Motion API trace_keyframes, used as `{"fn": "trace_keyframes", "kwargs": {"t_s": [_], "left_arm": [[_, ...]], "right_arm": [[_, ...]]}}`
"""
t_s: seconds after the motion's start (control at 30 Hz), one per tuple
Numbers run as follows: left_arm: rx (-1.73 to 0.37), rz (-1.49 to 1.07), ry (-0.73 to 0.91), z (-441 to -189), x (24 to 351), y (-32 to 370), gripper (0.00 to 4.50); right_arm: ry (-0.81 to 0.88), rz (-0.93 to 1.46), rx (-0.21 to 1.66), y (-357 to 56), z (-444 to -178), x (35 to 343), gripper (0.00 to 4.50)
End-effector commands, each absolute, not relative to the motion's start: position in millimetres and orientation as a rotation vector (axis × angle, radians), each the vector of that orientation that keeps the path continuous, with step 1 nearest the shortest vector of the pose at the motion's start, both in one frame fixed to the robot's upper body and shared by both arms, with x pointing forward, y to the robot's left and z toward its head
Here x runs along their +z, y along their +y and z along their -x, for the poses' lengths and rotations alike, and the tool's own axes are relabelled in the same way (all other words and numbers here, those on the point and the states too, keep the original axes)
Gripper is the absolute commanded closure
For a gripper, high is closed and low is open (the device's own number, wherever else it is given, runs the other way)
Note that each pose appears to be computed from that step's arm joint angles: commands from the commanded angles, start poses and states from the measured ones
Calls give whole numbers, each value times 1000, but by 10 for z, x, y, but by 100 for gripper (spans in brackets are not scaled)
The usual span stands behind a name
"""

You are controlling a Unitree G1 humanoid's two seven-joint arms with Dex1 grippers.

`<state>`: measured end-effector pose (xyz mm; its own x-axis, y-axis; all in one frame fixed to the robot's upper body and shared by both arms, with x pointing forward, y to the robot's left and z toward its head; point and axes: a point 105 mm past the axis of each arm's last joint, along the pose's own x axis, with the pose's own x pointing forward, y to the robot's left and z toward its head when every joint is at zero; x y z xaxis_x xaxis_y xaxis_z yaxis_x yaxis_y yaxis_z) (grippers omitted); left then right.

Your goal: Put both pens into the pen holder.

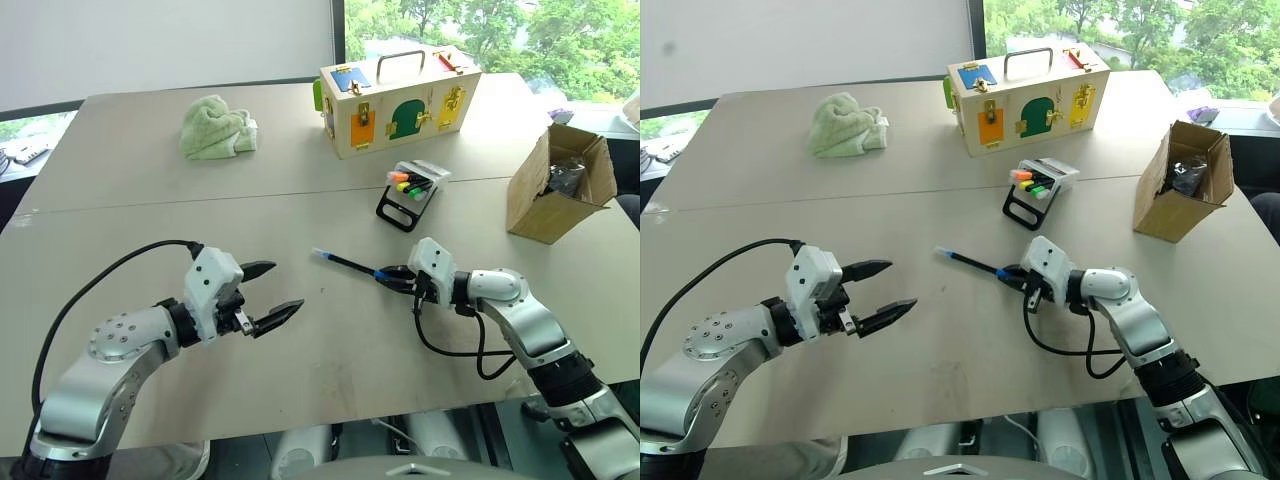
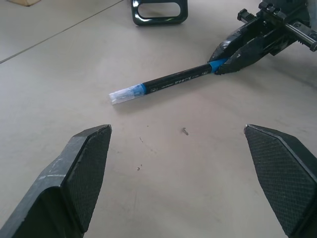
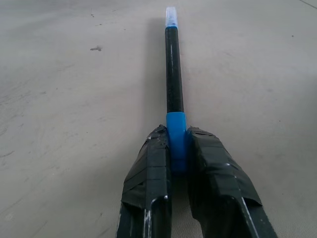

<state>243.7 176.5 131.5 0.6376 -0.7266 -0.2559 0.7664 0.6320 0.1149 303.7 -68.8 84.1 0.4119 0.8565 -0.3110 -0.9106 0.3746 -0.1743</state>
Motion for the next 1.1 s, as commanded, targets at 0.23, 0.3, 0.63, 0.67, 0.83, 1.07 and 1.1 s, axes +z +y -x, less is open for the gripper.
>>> {"fn": "trace_keyframes", "kwargs": {"t_s": [0.23,0.3,0.63,0.67,0.83,1.07,1.1], "left_arm": [[-846,295,-107,-2502,1776,1613,0],[-799,462,-177,-2579,1863,1629,0],[-861,627,-270,-2611,2095,1476,88],[-873,627,-265,-2606,2096,1453,136],[-902,666,-257,-2590,2102,1399,389],[-902,594,-260,-2652,2148,1373,450],[-916,572,-256,-2648,2160,1356,450]], "right_arm": [[-79,-4,1280,-560,-2833,1537,443],[-122,-19,1317,-526,-2783,1605,443],[-163,-29,1404,-414,-2675,1726,450],[-164,-26,1409,-405,-2669,1733,450],[-146,-26,1404,-405,-2683,1725,450],[-64,-5,1363,-476,-2736,1677,169],[-47,4,1357,-491,-2742,1665,112]]}}
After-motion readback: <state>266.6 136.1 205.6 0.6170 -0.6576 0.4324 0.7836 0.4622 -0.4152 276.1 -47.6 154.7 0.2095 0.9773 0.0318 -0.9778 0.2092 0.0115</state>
